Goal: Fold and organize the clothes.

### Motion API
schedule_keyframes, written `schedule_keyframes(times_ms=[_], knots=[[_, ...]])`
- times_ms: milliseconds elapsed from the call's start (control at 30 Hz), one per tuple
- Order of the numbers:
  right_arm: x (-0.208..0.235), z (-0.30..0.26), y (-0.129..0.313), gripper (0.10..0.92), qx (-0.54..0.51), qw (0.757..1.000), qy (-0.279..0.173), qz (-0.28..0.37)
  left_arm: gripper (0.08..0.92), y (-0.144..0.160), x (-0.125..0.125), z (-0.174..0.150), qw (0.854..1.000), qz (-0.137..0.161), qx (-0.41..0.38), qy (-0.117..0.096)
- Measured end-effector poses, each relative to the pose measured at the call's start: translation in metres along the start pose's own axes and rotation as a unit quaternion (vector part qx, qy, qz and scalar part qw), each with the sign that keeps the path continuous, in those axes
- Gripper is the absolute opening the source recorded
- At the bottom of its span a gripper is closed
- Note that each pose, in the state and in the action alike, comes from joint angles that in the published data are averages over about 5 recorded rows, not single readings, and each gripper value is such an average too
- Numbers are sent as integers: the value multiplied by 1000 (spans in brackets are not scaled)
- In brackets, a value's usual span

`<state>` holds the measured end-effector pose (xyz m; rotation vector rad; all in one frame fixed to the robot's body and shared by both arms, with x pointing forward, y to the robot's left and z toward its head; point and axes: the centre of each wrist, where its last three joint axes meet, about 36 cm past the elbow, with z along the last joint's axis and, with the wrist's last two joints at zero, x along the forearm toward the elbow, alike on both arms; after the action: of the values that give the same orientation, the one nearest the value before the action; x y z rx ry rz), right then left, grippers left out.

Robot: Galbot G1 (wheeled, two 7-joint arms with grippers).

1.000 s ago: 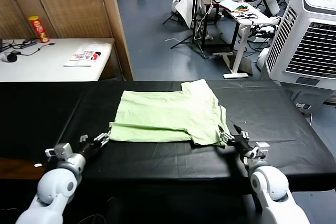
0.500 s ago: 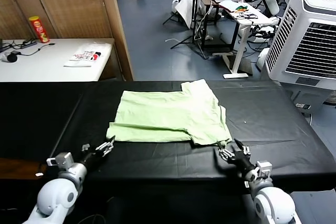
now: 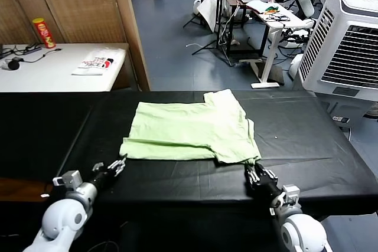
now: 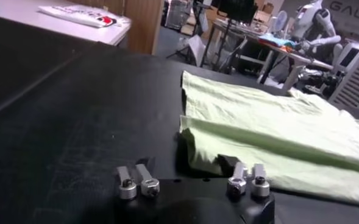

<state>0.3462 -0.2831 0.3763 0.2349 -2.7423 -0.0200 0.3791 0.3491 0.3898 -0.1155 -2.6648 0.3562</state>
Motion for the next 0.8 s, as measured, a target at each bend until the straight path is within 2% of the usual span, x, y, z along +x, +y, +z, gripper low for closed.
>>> schedule_keyframes(times_ms=[100, 200, 400, 800], knots=[[2, -4, 1, 148, 3, 1000, 11, 11, 234, -1, -2, 0, 1000, 4, 0, 1], [6, -10, 0, 131, 7, 999, 25, 21, 136, -3, -1, 0, 1000, 5, -3, 4], [23, -22, -2, 127, 21, 997, 57, 36, 126, -13, 15, -2, 1000, -5, -23, 14], [65, -22, 6, 127, 29, 994, 99, 40, 126, -46, 77, -7, 995, -11, -96, 39]])
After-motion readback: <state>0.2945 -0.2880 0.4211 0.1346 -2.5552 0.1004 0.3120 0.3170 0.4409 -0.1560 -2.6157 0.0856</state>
